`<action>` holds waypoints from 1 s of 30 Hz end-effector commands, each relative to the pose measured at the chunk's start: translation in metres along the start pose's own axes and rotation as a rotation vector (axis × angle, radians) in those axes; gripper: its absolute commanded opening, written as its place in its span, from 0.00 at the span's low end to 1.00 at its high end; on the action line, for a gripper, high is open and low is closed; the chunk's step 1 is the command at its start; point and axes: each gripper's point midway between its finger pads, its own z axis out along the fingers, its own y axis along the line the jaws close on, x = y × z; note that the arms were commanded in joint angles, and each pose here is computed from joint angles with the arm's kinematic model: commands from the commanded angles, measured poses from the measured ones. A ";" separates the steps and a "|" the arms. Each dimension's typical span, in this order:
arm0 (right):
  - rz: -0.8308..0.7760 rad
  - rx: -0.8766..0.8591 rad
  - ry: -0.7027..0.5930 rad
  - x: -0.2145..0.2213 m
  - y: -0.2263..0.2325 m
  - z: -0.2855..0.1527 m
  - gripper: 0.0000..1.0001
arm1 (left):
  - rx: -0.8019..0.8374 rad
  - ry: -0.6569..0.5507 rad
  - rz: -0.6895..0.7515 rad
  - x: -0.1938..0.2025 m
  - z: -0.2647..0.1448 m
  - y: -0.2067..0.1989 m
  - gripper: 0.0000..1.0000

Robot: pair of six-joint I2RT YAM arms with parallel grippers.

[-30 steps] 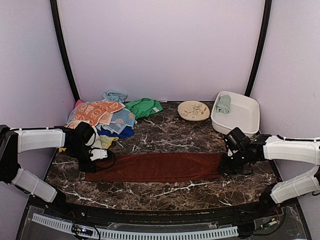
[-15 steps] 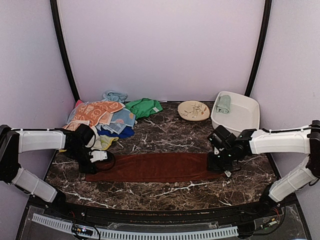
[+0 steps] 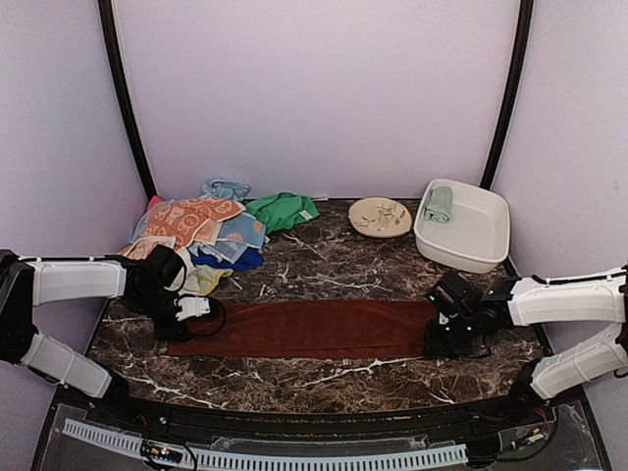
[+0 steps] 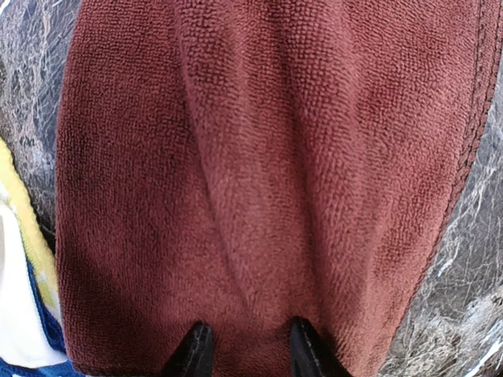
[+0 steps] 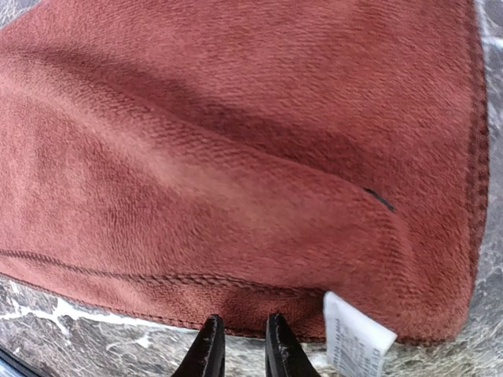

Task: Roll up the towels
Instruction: Adjust the towel at the center of the board.

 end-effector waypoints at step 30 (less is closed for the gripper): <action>0.229 -0.043 -0.082 -0.026 -0.046 -0.036 0.48 | 0.157 0.002 0.012 0.004 -0.007 -0.040 0.34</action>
